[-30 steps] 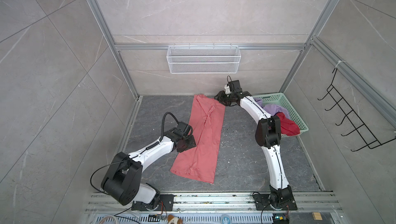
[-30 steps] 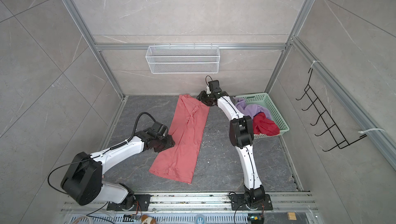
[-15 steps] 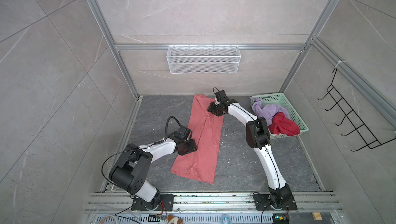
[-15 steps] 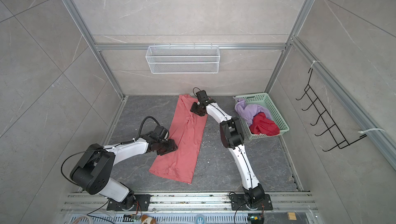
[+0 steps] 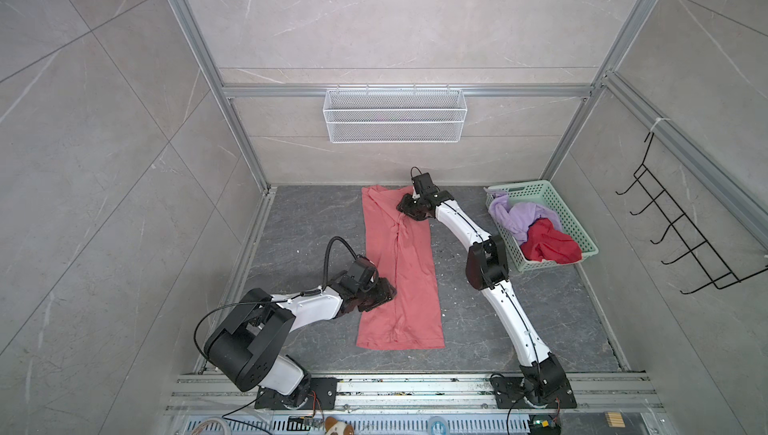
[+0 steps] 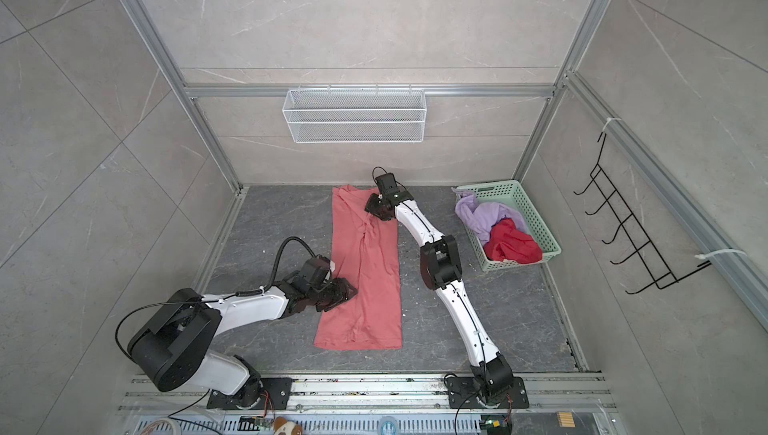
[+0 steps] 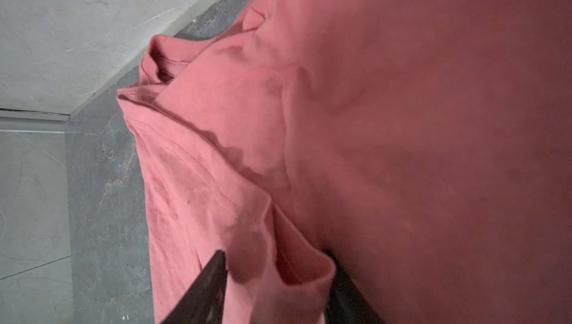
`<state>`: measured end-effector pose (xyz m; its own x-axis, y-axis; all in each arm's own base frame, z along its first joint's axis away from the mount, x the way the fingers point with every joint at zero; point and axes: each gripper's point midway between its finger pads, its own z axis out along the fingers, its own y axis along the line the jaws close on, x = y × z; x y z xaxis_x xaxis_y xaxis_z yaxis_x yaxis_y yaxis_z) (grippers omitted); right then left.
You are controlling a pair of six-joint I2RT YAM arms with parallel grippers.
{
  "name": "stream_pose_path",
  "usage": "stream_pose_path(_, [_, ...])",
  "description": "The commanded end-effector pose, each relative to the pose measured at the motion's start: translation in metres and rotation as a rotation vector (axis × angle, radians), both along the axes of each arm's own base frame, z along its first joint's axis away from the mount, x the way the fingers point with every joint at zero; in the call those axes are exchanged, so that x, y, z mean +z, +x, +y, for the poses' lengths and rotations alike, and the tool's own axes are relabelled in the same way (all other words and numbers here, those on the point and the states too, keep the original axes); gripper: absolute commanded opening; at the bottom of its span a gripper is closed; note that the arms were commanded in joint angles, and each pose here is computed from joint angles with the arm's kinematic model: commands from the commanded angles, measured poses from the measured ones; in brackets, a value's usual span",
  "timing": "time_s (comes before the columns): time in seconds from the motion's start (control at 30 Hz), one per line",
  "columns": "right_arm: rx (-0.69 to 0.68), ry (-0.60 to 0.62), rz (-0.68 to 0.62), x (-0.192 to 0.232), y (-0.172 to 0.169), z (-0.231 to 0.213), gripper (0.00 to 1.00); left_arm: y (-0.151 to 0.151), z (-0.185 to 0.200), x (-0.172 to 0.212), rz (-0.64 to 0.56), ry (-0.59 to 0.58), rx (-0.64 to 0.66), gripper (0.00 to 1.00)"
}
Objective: Fold and stack the t-shirts
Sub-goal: 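Hold both shirt ends and straighten the long strip with both grippers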
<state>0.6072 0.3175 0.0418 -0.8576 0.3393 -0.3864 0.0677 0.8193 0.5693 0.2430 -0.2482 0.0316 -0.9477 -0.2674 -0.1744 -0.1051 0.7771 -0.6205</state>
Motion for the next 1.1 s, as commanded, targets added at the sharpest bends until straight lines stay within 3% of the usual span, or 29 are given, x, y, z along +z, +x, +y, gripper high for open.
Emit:
stream_pose_path(0.0, [-0.013,-0.031,0.081,-0.03,-0.01,-0.008,0.51,-0.044,0.034,-0.042,0.205,0.142,0.053,0.59])
stream_pose_path(0.27, [-0.042,-0.085,0.073,-0.019,-0.01,-0.026,0.51,-0.039,0.048,-0.031,0.199,0.25,0.071,0.6])
stream_pose_path(0.43, [0.009,-0.095,0.044,-0.01,-0.01,-0.023,0.51,-0.038,0.044,-0.039,0.231,0.236,0.088,0.6])
stream_pose_path(0.53, [0.075,-0.054,-0.056,0.028,-0.002,-0.011,0.51,-0.028,0.034,-0.025,0.178,0.206,0.055,0.59])
stream_pose_path(0.67, [0.166,-0.021,-0.192,0.1,-0.003,-0.001,0.52,-0.013,0.022,0.021,0.031,0.135,-0.002,0.6])
stream_pose_path(0.8, [0.225,-0.088,-0.183,0.136,-0.042,0.002,0.52,-0.005,0.029,0.07,-0.121,0.117,-0.004,0.64])
stream_pose_path(0.87, [0.243,-0.124,-0.152,0.134,-0.068,0.003,0.52,-0.008,0.04,0.082,-0.144,0.132,0.019,0.66])
stream_pose_path(1.07, [0.225,-0.09,-0.06,0.117,-0.158,-0.025,0.54,-0.049,0.074,0.065,-0.007,0.238,-0.016,0.67])
